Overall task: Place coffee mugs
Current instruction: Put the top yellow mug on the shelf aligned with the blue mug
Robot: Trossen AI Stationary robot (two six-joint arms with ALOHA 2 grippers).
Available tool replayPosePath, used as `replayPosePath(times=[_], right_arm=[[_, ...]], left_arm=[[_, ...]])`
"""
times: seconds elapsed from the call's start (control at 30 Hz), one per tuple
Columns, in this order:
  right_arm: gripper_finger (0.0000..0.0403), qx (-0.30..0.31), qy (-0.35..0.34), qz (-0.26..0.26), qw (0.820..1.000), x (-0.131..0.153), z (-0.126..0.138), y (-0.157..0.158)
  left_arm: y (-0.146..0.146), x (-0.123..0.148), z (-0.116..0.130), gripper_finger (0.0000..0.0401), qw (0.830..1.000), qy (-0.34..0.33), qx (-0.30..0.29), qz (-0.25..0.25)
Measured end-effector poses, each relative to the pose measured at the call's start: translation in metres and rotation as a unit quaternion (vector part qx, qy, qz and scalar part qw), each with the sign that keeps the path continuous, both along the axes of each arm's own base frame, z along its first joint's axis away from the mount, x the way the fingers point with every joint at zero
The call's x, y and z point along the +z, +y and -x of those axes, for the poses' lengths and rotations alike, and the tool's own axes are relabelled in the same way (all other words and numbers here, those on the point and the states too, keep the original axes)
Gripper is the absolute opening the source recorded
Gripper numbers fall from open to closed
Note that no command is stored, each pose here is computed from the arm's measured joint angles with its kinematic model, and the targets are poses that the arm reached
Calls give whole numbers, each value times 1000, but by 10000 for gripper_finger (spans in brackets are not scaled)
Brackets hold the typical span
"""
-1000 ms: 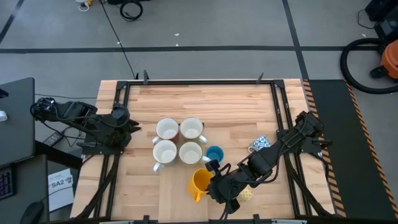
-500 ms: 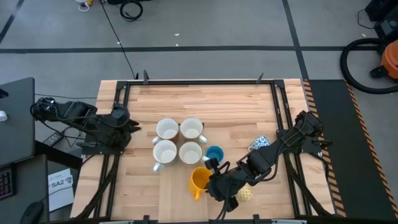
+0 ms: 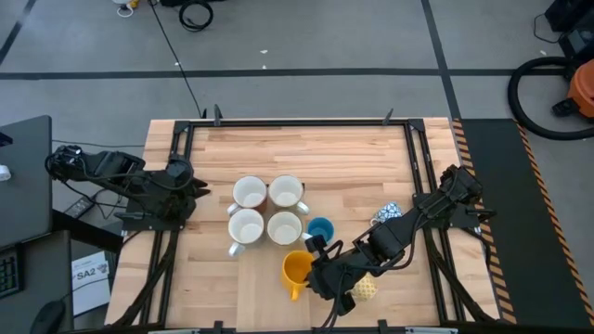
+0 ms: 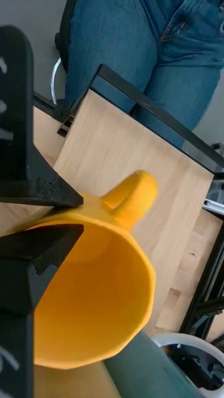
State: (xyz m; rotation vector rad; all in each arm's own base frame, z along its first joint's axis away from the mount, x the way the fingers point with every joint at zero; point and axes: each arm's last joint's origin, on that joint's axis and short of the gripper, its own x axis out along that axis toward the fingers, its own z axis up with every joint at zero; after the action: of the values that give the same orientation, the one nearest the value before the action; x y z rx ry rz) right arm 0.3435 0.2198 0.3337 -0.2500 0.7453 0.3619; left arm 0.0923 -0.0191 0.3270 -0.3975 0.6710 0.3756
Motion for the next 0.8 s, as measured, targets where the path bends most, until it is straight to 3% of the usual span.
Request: replayPosePath(times=[0.47, 0.8], right_arm=[[123, -14, 13, -29, 999, 0, 0, 0], [127, -10, -29, -50, 998, 7, -6, 3]], left_arm=[[0, 0, 0, 119, 1000, 0, 0, 0], [-1, 2, -2, 119, 1000, -16, -8, 4]])
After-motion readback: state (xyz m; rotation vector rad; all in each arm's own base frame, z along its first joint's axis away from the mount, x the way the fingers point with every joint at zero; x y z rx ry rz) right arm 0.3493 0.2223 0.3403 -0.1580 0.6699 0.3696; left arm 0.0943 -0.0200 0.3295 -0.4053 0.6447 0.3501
